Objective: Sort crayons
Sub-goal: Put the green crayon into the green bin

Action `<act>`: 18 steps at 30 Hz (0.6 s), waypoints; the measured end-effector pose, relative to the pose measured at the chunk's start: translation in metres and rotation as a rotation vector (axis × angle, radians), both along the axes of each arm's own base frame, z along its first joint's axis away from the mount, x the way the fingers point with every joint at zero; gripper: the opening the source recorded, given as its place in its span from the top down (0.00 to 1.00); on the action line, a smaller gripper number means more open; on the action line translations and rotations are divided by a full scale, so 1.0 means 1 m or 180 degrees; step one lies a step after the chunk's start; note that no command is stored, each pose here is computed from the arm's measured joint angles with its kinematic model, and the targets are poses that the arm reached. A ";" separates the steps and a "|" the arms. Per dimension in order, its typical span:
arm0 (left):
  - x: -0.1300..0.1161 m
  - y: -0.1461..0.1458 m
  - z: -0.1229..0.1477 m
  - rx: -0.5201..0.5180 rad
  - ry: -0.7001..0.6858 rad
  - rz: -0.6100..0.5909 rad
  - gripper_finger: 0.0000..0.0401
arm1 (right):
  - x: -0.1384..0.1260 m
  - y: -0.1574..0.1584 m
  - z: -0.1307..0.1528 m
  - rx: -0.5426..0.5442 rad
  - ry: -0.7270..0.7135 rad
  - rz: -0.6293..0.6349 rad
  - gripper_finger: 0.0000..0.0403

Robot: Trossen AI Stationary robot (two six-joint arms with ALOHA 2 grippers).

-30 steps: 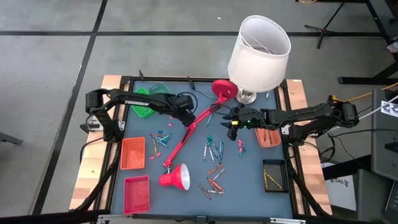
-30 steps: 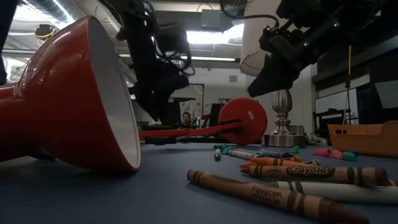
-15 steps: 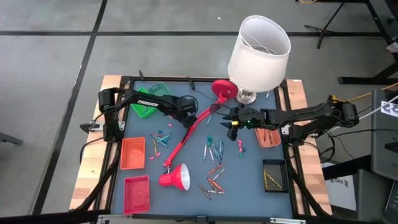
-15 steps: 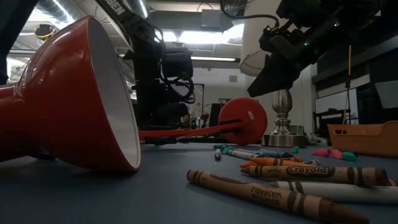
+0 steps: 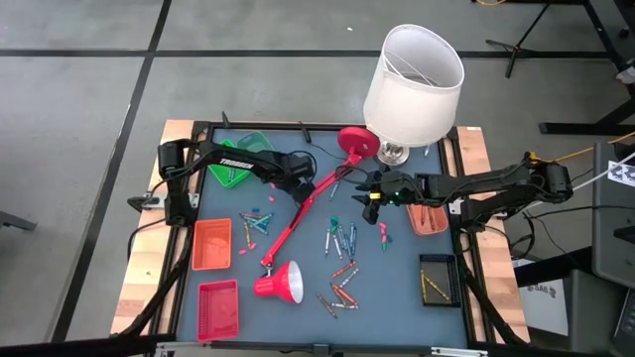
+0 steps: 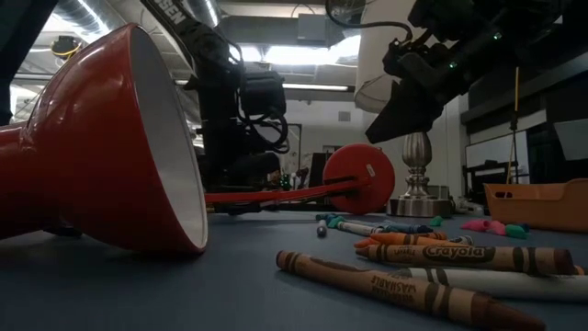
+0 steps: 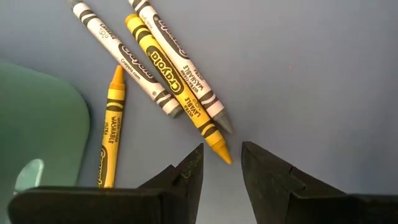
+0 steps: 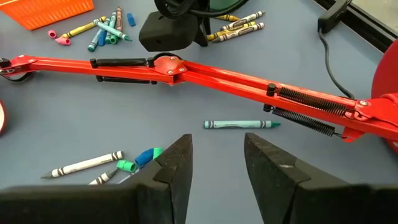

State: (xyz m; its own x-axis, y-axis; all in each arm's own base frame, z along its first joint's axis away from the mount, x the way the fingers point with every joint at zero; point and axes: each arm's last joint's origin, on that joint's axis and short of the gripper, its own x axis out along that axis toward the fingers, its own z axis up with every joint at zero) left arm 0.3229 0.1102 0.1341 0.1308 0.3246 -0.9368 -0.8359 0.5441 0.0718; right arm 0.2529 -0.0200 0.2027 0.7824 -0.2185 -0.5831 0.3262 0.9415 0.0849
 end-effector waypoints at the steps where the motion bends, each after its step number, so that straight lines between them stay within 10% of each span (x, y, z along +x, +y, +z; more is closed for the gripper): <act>1: 0.000 0.001 0.000 -0.0006 -0.0013 0.0035 0.74 | 0.000 0.000 0.000 0.0000 0.0000 0.0000 0.65; 18: -0.002 0.010 0.000 -0.0023 -0.0063 0.0185 0.85 | 0.000 0.000 0.000 0.0001 0.0000 0.0001 0.65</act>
State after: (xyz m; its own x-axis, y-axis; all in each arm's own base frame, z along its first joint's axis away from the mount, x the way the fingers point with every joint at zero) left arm 0.3205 0.1199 0.1338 0.1304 0.3255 -0.9365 -0.8674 0.4949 0.0512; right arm 0.2529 -0.0200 0.2027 0.7825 -0.2182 -0.5832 0.3259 0.9416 0.0851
